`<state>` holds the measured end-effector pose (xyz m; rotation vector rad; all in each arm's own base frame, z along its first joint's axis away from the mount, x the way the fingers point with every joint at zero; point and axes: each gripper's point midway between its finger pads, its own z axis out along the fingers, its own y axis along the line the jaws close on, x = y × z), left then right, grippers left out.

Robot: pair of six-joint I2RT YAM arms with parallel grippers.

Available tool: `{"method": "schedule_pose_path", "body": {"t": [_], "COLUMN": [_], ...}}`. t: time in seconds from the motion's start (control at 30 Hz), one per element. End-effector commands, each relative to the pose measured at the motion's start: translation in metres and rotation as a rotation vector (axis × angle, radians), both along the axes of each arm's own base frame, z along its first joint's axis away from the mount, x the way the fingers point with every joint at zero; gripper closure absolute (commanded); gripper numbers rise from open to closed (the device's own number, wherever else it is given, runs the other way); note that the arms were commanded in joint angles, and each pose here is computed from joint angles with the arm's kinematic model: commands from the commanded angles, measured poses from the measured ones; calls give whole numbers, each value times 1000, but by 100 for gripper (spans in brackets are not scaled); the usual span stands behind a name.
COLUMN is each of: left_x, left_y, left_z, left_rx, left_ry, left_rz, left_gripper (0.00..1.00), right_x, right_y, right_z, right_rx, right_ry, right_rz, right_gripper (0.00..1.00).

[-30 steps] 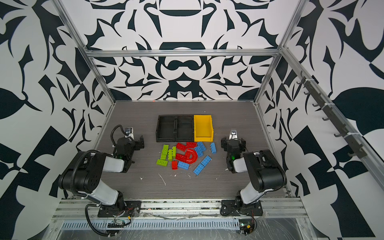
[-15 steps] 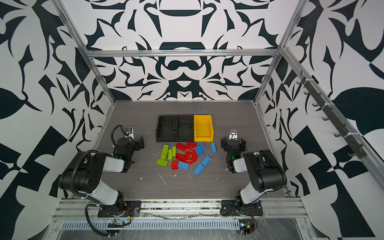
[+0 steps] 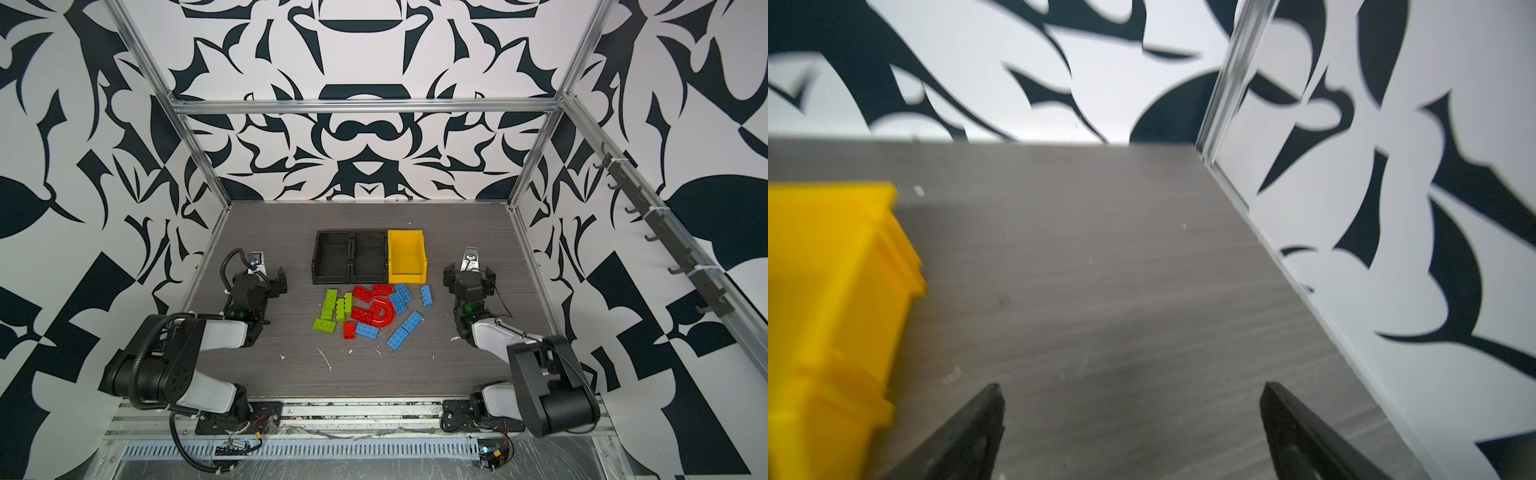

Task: Sort the legos into containers by color
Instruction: 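Reach right gripper to blue brick by yellow bin while left arm moves over green bricks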

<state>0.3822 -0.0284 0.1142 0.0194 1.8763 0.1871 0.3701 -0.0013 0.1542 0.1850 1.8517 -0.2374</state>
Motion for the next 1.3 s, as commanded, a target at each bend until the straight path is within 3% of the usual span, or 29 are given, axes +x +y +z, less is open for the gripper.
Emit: {"method": "schedule_pose_path", "body": {"t": [0.0,0.17,0.23,0.3,0.4,0.5,0.67,0.87,1.27], "left_x": [4,-21,-48,-71,-90,-109,-127,-136,-144], "left_y": [-34,-120,-152,-173,-188,-205,-207,-208,-214], "left_z": [53,90,93,96,100,99,66,75,66], "left_rx": [71,-284,-344,-338,-473,-549,-438,-439,-460], "left_ry": [-65,-16,83,90,66,148,168,142,177], "left_rz": [-16,-261,-354,-430,-510,-619,-636,-686,-723], "left_gripper": [0,0,0,0,0,0,0,0,0], "right_x": [-5,-30,-40,-47,-53,-53,-41,-21,-6], "right_y": [20,64,72,78,87,100,107,114,117], "right_z": [23,24,11,-3,-22,-32,-52,-83,-113], "right_rx": [162,164,184,197,174,114,71,24,93], "right_ry": [76,281,341,390,472,505,537,612,639], "right_rz": [50,177,191,198,195,193,171,165,179], "right_gripper": [8,14,17,19,26,28,27,29,44]}}
